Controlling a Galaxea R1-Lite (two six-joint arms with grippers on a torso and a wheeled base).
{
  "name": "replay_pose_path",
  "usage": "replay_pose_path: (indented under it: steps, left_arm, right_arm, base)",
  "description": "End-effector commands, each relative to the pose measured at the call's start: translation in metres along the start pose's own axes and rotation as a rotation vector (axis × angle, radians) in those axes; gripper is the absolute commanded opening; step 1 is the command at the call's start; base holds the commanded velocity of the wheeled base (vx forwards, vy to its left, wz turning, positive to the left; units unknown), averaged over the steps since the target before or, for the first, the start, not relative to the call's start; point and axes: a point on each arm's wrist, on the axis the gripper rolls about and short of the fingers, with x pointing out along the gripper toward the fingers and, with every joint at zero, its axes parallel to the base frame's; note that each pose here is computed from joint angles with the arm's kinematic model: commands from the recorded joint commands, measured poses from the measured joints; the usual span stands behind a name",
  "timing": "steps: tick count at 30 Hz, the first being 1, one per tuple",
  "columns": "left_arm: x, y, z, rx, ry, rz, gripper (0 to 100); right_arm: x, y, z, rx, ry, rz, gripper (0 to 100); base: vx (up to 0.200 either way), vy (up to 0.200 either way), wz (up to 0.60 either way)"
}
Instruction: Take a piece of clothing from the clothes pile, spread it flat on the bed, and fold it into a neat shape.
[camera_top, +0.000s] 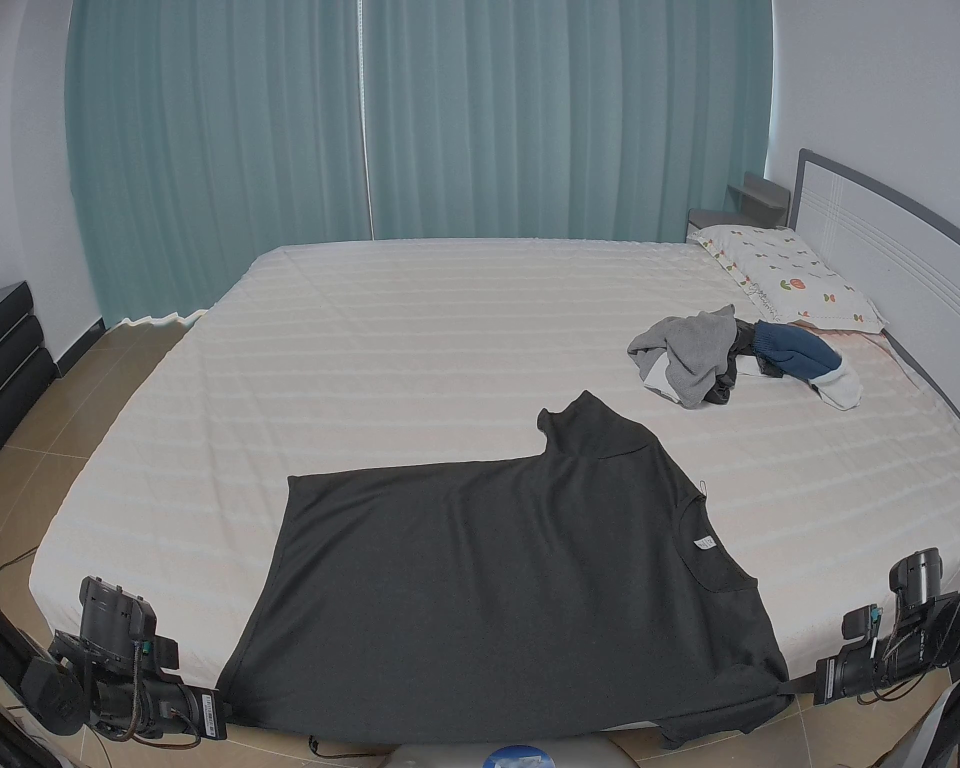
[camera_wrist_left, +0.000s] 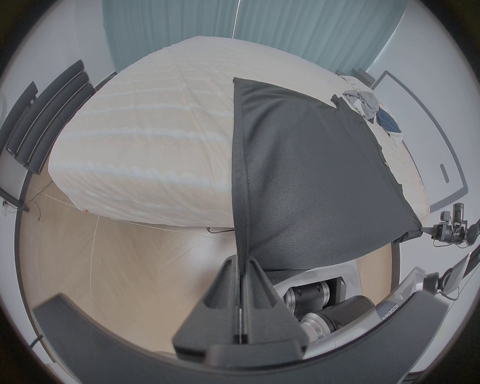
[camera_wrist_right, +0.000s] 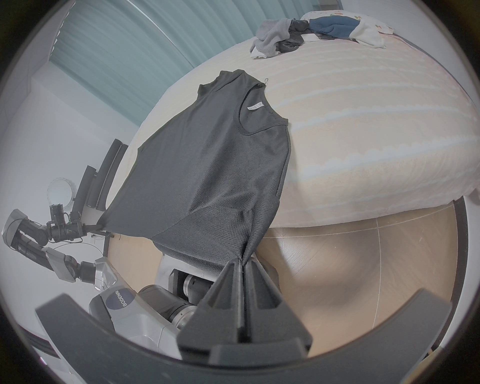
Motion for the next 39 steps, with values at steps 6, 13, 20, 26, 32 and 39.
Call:
replay_pose_path:
  steps: [6,13,20,26,32,39]
  left_arm:
    - [-0.004,-0.003,0.001,0.012,-0.017,-0.01,0]
    - [-0.01,-0.007,0.021,-0.024,-0.108,-0.03,0]
    - [-0.012,-0.013,0.042,-0.101,-0.176,-0.057,0]
    - [-0.014,-0.017,0.058,-0.145,-0.221,-0.078,0]
    - [-0.008,-0.019,0.067,-0.151,-0.219,-0.078,0]
    - [0.0,-0.022,0.084,-0.155,-0.223,-0.077,0]
  right_arm:
    - [-0.011,0.007,-0.001,-0.039,-0.063,0.007,0]
    - [-0.009,0.011,0.016,-0.085,-0.101,0.024,0]
    - [-0.011,0.012,0.044,-0.129,-0.191,0.018,0]
    - [-0.011,0.019,0.066,-0.095,-0.242,0.046,0]
    - [-0.007,0.021,0.084,-0.104,-0.259,0.054,0]
    - [0.005,0.016,0.097,-0.097,-0.243,0.056,0]
  base:
    - [0.0,0.0,0.0]
    - [0.0,0.0,0.0]
    - [0.0,0.0,0.0]
    - [0.0,0.0,0.0]
    - [0.0,0.0,0.0]
    - [0.0,0.0,0.0]
